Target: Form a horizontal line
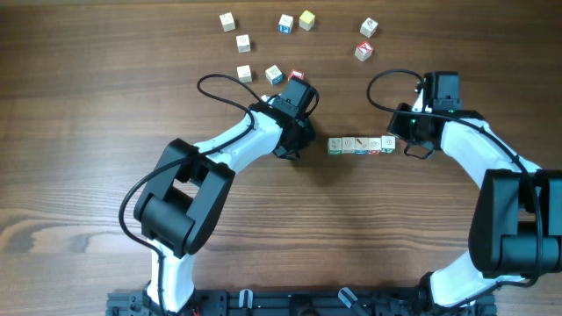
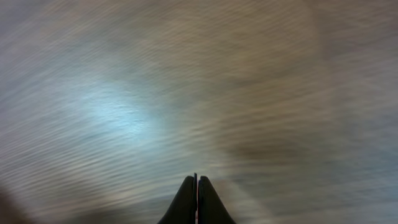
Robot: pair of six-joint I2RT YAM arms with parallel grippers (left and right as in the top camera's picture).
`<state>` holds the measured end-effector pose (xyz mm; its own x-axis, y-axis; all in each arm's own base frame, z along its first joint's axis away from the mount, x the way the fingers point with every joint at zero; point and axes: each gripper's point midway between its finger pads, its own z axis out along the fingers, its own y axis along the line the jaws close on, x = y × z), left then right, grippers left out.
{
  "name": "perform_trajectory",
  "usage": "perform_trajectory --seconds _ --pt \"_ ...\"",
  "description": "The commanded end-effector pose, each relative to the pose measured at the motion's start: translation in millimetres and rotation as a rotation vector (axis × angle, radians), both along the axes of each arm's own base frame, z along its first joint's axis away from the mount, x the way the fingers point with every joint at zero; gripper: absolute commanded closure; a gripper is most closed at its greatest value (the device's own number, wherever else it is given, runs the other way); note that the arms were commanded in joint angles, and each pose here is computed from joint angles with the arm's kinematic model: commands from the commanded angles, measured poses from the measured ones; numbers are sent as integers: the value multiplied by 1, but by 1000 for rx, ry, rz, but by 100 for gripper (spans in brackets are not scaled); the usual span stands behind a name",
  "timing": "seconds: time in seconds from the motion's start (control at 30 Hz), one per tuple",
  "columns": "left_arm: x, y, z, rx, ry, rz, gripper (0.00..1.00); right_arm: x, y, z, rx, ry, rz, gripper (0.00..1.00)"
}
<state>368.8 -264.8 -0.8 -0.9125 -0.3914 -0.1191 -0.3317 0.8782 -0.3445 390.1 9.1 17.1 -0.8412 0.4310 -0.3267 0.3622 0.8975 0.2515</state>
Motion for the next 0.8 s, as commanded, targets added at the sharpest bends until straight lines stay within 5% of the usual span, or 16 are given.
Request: perform_trajectory --seconds 0.0,0.77 --pt "-6 24 -24 102 30 34 92 0 -18 -4 -81 23 -84 96" --pt "-6 24 -24 102 30 34 92 -10 9 -6 52 62 4 96"
